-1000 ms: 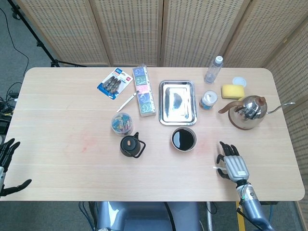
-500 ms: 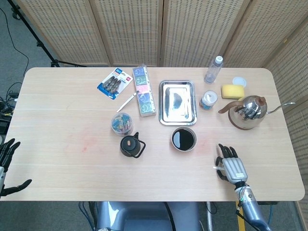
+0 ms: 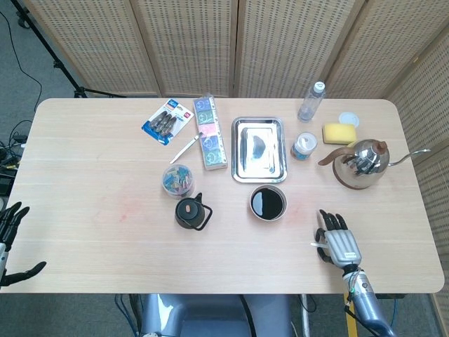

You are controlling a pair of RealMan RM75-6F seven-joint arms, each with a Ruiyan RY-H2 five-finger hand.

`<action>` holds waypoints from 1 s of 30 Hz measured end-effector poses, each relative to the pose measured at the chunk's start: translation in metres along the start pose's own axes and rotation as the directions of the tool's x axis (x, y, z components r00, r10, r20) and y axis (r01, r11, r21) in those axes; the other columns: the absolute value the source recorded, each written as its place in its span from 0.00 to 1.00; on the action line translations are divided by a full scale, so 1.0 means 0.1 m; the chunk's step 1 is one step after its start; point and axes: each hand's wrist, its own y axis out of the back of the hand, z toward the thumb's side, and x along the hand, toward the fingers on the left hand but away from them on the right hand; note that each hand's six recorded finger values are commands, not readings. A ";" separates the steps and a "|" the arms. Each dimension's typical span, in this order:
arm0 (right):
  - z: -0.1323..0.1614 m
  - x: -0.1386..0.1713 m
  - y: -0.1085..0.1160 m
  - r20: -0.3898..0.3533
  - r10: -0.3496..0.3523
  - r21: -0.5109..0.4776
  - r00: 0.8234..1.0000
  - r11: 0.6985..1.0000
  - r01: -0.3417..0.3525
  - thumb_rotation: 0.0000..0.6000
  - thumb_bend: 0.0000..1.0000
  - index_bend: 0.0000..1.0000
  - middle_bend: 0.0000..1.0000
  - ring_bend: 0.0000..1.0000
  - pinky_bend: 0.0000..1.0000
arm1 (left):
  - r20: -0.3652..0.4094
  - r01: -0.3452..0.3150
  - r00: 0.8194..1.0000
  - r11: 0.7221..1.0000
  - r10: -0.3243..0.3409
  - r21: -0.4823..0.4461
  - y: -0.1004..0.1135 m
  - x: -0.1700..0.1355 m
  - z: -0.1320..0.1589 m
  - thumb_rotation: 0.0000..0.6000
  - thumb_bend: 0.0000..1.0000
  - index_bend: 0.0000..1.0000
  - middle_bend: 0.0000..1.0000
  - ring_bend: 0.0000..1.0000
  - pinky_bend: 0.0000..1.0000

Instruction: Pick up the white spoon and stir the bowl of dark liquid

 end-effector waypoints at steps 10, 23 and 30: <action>-0.02 -0.02 -0.02 0.008 0.009 -0.001 1.000 1.000 -0.009 1.00 0.39 0.48 0.00 0.00 0.00 | -0.001 -0.001 1.000 1.000 0.001 0.001 0.00 0.00 0.00 1.00 0.00 0.00 0.00 0.00 0.00; -0.03 -0.02 -0.01 0.007 0.006 -0.006 1.000 1.000 -0.006 1.00 0.41 0.56 0.00 0.00 0.00 | 0.000 -0.001 1.000 1.000 0.001 0.001 0.00 0.00 0.00 1.00 0.00 0.00 0.00 0.00 0.00; 0.00 0.01 0.12 -0.017 -0.033 -0.042 0.999 0.999 0.032 1.00 0.43 0.56 0.00 0.00 0.00 | -0.001 0.001 1.000 1.000 -0.001 0.002 0.00 0.00 0.00 1.00 0.00 0.00 0.00 0.00 0.00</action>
